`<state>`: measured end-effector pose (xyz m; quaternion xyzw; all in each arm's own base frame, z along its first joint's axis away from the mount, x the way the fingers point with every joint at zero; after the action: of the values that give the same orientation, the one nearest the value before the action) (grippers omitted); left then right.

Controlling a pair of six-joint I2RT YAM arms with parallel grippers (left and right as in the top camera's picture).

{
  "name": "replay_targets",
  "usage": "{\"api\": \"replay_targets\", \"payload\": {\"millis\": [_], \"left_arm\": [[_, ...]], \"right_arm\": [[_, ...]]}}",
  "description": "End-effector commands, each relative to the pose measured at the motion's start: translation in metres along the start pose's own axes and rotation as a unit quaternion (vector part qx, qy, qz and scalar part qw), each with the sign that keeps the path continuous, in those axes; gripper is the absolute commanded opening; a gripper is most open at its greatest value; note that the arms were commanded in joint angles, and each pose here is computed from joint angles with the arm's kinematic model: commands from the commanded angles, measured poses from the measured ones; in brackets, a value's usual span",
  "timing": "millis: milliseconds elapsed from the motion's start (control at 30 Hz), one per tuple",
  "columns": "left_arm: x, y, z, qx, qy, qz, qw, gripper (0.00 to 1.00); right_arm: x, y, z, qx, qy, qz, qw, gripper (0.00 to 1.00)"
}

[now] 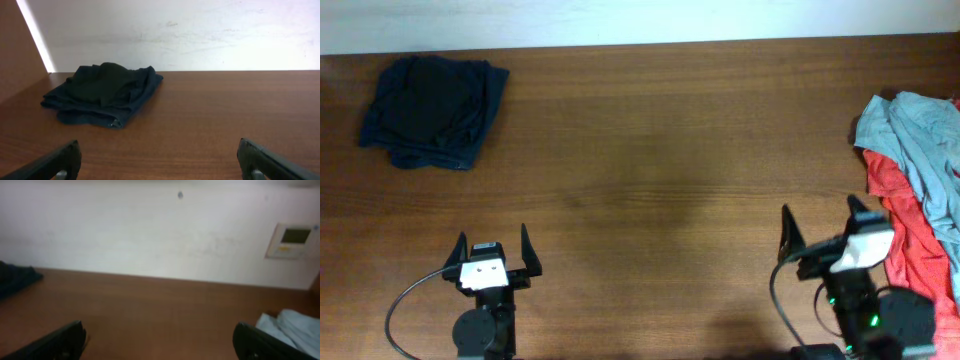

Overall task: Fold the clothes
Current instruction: 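Move the right gripper over the light blue shirt on the right pile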

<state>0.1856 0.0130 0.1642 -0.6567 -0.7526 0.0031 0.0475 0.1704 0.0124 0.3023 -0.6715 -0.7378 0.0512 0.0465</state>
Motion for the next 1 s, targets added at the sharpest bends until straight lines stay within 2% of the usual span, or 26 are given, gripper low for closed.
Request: {"api": "replay_targets", "payload": {"millis": [0, 267, 467, 567, 767, 967], "left_arm": [[0.002, 0.000, 0.001, 0.000, 0.008, -0.008, 1.000, 0.99], [0.002, 0.000, 0.001, 0.000, 0.008, -0.008, 1.000, 0.99], [0.002, 0.000, 0.001, 0.000, 0.008, -0.008, 1.000, 0.99], [0.002, 0.000, 0.001, 0.000, 0.008, -0.008, 1.000, 0.99], [0.002, 0.000, 0.001, 0.000, 0.008, -0.008, 1.000, 0.99], [0.002, 0.000, 0.001, 0.000, 0.008, -0.008, 1.000, 0.99]], "right_arm": [[-0.011, 0.013, -0.030, 0.050, 0.006, 0.040, 0.998, 0.99], [-0.027, 0.071, -0.078, 0.247, -0.007, 0.069, 0.967, 0.99], [-0.073, 0.122, -0.098, 0.351, 0.027, 0.120, 0.928, 0.99], [-0.105, 0.145, -0.102, 0.374, 0.048, 0.151, 0.914, 0.98], [-0.152, 0.176, -0.100, 0.364, 0.066, 0.195, 0.908, 0.99], [-0.212, 0.197, -0.062, 0.384, 0.099, 0.240, 0.886, 1.00]]}}
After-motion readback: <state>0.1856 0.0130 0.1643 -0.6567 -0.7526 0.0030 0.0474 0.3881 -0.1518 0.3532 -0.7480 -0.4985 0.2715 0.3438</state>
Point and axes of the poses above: each gripper's point midway between its finger pads, its own y axis out along the fingers, its own x axis along the line the jaws close on, z = x × y, the point moved 6 cm from there along -y, back along the fingers, and after that the axes turned 1 degree about y, right-handed, at the moved point
